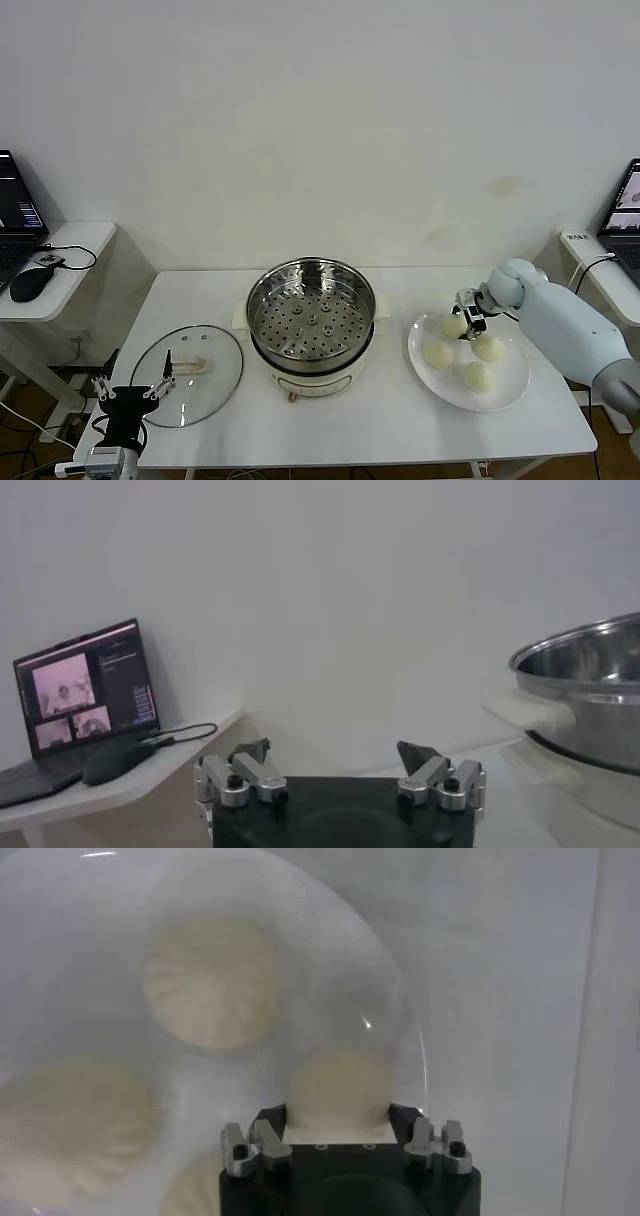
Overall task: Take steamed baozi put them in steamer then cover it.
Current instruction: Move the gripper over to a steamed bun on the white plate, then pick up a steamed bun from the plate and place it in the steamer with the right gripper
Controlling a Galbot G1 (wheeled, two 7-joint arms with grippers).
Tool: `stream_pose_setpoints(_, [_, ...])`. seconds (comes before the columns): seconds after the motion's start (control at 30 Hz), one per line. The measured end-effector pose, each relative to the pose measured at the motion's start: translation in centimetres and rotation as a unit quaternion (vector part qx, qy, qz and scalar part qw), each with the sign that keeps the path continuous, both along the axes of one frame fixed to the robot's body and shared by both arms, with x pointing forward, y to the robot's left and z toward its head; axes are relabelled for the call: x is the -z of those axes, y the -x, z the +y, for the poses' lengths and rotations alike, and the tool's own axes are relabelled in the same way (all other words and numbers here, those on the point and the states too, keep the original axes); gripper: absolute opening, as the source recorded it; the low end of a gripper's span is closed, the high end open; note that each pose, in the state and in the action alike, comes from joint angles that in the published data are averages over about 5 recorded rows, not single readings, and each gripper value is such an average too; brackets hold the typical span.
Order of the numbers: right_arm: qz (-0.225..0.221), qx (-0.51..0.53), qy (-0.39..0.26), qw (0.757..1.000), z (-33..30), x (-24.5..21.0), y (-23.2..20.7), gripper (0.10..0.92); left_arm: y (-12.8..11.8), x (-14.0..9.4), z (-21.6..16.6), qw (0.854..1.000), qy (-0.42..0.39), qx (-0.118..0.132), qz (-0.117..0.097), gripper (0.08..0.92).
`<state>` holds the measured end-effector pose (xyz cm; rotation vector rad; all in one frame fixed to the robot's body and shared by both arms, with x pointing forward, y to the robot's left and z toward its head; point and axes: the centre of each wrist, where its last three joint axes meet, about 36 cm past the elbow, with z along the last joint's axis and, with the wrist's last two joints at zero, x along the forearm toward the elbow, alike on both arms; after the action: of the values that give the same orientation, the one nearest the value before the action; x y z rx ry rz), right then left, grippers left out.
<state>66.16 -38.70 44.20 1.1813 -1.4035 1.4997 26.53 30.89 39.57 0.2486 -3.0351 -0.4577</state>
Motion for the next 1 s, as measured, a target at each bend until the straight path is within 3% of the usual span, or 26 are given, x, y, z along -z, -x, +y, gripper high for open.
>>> stream_pose_setpoints(0.33, [-0.008,-0.016,-0.018,1.000,0.1,-3.4,0.6,0.619,-0.1,-0.3,-0.4,1.000,0.002,0.006,-0.004,0.823])
stream_pose_setpoints(0.67, [-0.035,-0.053,-0.058,0.996,0.6,-12.2,1.3,0.622,-0.3,-0.5,-0.5,1.000,0.013,0.015,-0.004,0.823])
stream_pose_setpoints(1.0, [-0.071,-0.121,-0.092,0.986,6.6,-20.3,-0.4,0.624,-0.6,-0.7,-0.2,1.000,0.019,0.019,-0.006,0.823])
